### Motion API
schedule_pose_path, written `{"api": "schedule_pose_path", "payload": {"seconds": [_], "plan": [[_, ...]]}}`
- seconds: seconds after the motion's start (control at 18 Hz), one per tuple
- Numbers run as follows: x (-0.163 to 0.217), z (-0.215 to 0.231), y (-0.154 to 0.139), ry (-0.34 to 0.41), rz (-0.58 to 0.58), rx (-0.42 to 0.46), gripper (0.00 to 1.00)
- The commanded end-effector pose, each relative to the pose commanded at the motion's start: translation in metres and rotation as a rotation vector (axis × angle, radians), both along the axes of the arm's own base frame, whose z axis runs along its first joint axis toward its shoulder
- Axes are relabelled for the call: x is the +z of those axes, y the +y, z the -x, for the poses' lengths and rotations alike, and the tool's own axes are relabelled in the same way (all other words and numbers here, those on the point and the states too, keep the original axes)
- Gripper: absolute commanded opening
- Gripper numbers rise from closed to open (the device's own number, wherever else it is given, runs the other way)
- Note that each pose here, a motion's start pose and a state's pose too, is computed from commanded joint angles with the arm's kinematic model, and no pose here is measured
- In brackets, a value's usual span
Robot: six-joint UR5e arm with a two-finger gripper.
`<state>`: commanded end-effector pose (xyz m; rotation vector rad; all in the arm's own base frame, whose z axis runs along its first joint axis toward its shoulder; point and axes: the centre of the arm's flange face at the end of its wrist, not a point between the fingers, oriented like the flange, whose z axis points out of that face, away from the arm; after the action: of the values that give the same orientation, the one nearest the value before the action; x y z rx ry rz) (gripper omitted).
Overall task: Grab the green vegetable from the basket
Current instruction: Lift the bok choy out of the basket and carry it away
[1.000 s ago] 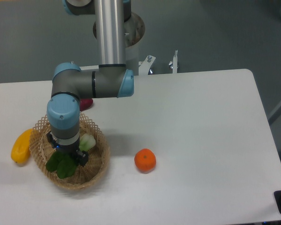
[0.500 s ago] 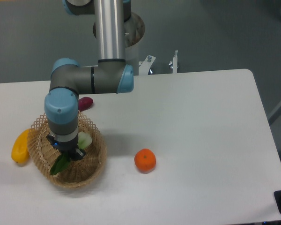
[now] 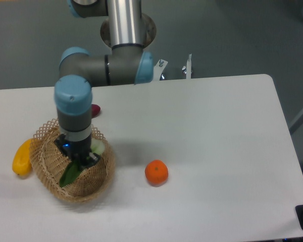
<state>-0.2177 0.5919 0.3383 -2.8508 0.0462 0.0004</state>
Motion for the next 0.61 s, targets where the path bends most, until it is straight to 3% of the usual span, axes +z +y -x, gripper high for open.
{"api": "schedule_pose_path", "payload": {"seconds": [0.17, 0.61], "plan": [[0.017, 0.038, -0.014, 0.020, -0.016, 0.048, 0.17], [0.050, 0.132, -0.071, 0.028, 0.047, 0.052, 0.17]]}}
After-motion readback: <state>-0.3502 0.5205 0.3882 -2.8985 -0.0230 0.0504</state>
